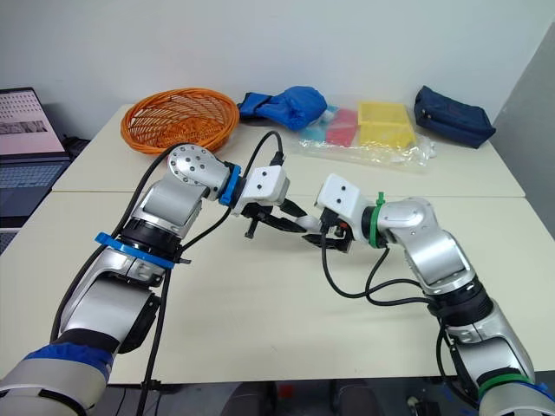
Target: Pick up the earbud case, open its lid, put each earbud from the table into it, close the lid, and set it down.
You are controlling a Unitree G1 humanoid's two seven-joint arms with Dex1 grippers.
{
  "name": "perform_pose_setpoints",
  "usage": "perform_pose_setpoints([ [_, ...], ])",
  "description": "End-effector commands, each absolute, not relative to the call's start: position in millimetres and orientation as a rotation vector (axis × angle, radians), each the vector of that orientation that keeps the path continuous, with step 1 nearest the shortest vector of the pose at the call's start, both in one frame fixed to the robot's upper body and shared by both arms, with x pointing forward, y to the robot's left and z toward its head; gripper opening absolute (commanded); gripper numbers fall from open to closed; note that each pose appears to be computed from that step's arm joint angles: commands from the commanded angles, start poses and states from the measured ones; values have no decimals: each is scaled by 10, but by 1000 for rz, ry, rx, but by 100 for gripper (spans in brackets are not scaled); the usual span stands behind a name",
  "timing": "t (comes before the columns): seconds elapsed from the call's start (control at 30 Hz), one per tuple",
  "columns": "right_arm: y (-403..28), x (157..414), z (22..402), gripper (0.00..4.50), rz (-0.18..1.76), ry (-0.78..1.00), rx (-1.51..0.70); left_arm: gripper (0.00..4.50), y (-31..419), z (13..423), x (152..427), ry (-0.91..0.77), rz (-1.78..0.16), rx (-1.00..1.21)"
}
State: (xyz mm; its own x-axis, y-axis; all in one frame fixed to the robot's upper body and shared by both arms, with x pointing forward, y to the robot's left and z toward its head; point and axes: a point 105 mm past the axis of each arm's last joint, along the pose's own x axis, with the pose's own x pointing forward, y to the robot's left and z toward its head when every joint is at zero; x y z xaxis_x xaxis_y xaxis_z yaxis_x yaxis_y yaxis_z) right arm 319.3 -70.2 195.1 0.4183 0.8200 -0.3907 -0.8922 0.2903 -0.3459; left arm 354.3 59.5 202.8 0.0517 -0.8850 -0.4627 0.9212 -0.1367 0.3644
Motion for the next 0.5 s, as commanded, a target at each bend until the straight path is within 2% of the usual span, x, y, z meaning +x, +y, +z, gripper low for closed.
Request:
perform_pose_setpoints([
  [0.03,-819,2849,2374,447,1268,101,-398,73,715,2188,3549,-17,-1486,213],
  [0.07,-833,2803,2413,447,1281,108,-366,73,739,2200,3543,-15,-1473,133],
  [0.17,-929,2684,2592,447,1325,70,-257,73,873,2185,3607,-186,-1311,74],
  [0.23,-987,2668,2621,447,1314,67,-237,73,909,2080,3585,-148,-1297,49],
  [0.3,-1045,2751,2605,447,1242,35,-307,73,894,1930,3432,-117,-1331,41],
  [0.4,-1047,2869,2577,447,1191,-5,-368,73,857,1896,3244,-181,-1367,-91],
  [0.5,-972,3017,2551,447,1166,-84,-496,73,813,1698,3119,-246,-1369,9],
])
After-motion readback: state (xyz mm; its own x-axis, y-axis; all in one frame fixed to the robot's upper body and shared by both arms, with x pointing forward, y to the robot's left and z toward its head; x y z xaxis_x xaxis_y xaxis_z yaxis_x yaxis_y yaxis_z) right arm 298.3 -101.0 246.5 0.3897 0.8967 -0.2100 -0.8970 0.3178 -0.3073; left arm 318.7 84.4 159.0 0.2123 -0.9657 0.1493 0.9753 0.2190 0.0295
